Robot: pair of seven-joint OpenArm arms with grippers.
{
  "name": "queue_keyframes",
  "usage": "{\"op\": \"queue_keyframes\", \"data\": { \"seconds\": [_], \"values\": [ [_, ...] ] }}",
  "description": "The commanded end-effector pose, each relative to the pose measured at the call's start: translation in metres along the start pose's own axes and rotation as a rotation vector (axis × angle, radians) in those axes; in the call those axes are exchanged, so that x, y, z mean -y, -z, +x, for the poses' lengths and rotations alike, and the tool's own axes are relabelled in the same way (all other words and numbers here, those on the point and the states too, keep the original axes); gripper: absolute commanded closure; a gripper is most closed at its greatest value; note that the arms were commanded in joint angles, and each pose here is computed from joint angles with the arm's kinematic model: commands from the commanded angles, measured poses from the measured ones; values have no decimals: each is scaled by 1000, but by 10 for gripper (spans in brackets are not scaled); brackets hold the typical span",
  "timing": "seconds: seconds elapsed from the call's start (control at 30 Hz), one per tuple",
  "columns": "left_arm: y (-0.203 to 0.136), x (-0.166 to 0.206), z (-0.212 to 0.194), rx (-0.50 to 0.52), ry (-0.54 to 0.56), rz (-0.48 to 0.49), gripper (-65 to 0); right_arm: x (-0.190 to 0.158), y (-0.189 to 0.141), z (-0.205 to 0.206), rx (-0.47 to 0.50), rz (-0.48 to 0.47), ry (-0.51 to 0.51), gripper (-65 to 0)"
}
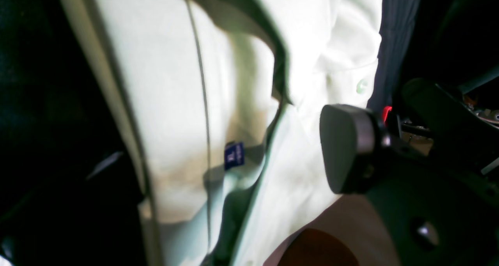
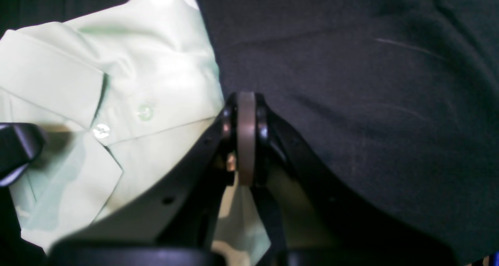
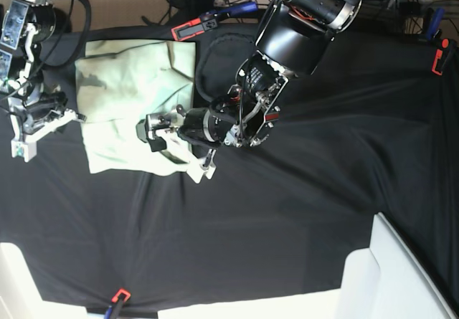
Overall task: Fold the T-shirt properly
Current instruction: 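Drag the folded shirt with the left gripper toward the table's middle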
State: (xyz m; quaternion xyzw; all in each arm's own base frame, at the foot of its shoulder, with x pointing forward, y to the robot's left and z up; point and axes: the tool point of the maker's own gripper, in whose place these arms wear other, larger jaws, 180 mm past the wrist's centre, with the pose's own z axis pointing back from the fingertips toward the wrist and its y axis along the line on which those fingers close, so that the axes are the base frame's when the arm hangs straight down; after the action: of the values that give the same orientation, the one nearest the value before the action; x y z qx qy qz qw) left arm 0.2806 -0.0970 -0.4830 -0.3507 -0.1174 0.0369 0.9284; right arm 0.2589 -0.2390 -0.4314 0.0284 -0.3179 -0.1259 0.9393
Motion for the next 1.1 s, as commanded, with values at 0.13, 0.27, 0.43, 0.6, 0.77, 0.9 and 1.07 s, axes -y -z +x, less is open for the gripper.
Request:
{"op": "queue_keyframes", "data": {
  "seconds": [0.13,0.27,0.43,0.6,0.77,0.9,1.07],
  "values": [
    [4,-3,-7,-22,70,56,-212,1,-3,15,47,1,-10,-3],
    [5,-5,-9,-28,80,68,0,1,-3,15,48,0,-9,-3],
    [-6,-19,3,-5,94,92,0,2,-3,16,49,-2,-7,-3],
    [-32,-34,21,-1,143,120,0,2,-3,16,49,-2,-7,-3],
    [-62,-48,54,-2,220,176,0,2,-3,16,48,-1,-8,-3],
    [-83,-60,84,-9,280,255,0,2,-3,16,48,-1,-8,-3],
    [-100,-68,114,-27,422,433,0,1,-3,15,47,1,-10,-3]
  ]
}}
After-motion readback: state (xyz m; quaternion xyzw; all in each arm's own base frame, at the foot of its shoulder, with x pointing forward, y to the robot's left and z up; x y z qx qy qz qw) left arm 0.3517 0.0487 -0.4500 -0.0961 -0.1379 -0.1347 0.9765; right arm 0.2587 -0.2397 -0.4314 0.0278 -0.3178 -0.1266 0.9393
